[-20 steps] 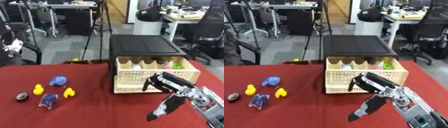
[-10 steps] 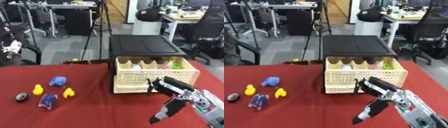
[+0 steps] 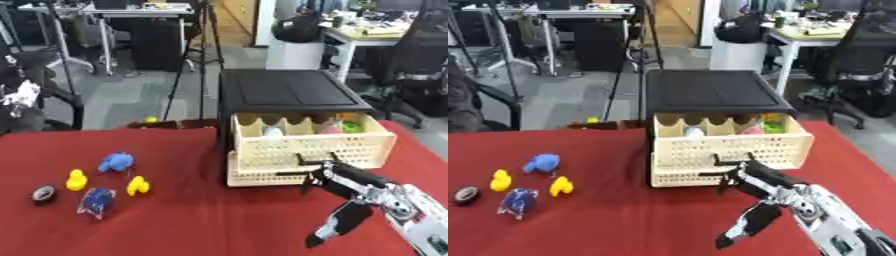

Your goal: Pick up objects from table and place into drawer.

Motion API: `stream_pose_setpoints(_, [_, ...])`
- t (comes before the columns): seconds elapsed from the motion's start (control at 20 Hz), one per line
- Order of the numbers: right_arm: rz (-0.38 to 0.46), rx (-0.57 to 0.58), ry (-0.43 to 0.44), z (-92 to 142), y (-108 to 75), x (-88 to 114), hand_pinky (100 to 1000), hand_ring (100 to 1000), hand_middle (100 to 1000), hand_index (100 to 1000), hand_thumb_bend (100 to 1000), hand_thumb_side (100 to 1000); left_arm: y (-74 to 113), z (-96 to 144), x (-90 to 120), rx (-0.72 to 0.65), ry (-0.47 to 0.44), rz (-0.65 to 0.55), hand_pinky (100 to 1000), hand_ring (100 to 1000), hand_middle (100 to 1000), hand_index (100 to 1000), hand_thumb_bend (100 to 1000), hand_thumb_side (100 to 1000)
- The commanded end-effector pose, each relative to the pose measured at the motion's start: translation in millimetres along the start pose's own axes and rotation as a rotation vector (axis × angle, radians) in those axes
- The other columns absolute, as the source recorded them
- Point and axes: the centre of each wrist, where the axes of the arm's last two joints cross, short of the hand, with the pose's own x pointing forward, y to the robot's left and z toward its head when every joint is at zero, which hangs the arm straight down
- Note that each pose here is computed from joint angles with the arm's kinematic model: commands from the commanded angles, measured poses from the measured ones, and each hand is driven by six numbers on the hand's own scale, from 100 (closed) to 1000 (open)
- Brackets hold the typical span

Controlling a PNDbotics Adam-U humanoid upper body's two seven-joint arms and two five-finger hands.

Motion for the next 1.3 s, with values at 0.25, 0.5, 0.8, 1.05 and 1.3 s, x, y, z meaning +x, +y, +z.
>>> stream_pose_setpoints(0.25, [0.05, -0.064, 0.059, 3, -19.9, -8, 100, 100, 100, 673, 1000, 478, 14.0, -2, 9, 0.02, -0.025, -0.03, 611, 639, 624, 817, 100, 610])
stream_pose_setpoints(0.5, [0.061, -0.082, 0.064, 1, -29.0, -9, 100, 100, 100, 669, 1000, 479, 13.1, -2, 9, 0.02, -0.024, -0.026, 611, 639, 624, 817, 100, 616])
stream_pose_setpoints(0.8, [0.072, -0.087, 0.076, -3, -35.7, -13, 100, 100, 100, 669, 1000, 479, 11.6, -2, 9, 0.017, -0.027, -0.021, 611, 639, 624, 818, 100, 621])
stream_pose_setpoints(1.05, [0.074, -0.094, 0.089, -7, -39.9, -17, 100, 100, 100, 669, 1000, 478, 10.3, -3, 10, 0.018, -0.031, -0.012, 611, 638, 622, 818, 100, 632])
stream_pose_setpoints(1.3, [0.075, -0.107, 0.114, -9, -45.2, -23, 100, 100, 100, 670, 1000, 478, 8.3, -4, 11, 0.015, -0.036, 0.0, 613, 637, 622, 818, 100, 637])
